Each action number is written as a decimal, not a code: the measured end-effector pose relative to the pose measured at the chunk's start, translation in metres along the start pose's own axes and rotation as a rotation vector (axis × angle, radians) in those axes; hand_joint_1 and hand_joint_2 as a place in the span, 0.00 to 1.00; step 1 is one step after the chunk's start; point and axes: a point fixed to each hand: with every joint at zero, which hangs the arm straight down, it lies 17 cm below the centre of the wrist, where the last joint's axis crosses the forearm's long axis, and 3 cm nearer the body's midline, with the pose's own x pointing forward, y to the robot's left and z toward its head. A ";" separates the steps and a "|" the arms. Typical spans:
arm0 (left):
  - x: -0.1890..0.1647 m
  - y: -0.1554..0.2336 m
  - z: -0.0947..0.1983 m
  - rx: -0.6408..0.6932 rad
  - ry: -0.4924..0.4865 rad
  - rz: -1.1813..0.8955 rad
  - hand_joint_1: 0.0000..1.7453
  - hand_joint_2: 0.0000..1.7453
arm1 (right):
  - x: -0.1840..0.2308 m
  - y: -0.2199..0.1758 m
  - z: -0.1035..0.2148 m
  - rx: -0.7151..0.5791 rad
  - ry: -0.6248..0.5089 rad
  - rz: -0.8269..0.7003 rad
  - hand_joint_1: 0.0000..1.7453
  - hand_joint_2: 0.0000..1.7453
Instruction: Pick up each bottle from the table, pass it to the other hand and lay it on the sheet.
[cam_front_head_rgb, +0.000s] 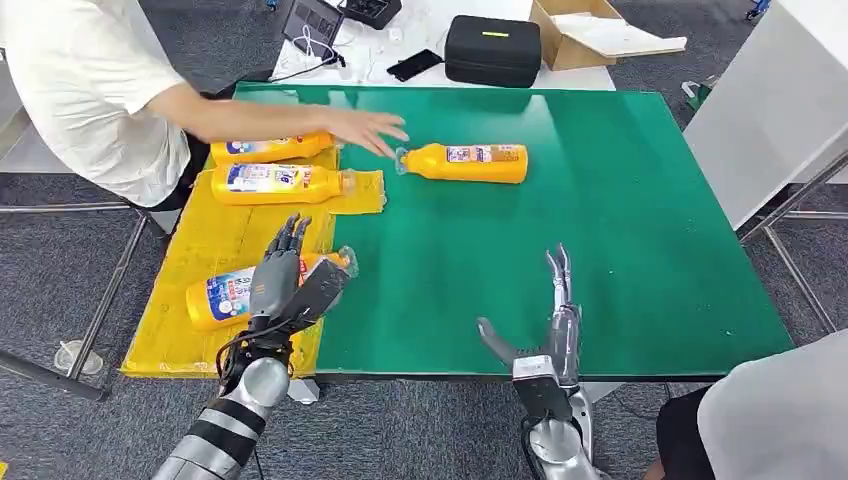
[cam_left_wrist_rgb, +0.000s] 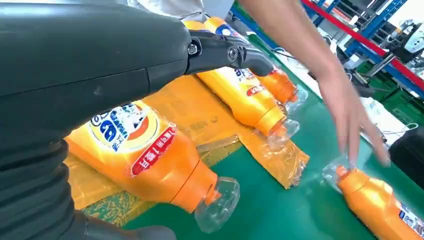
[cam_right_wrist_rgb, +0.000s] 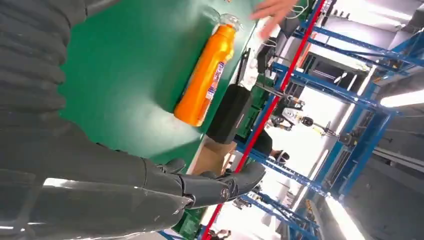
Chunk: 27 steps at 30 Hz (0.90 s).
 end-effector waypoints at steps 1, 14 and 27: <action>0.001 0.000 0.000 0.001 -0.002 0.000 0.00 1.00 | 0.000 0.000 0.000 0.000 0.000 0.000 0.00 1.00; 0.068 0.026 0.029 0.222 -0.155 0.151 0.00 1.00 | -0.002 0.000 0.016 0.010 0.115 -0.371 0.00 0.00; 0.055 0.032 0.052 0.363 0.006 0.684 0.00 1.00 | -0.009 -0.030 0.010 -0.272 0.285 -0.244 0.00 1.00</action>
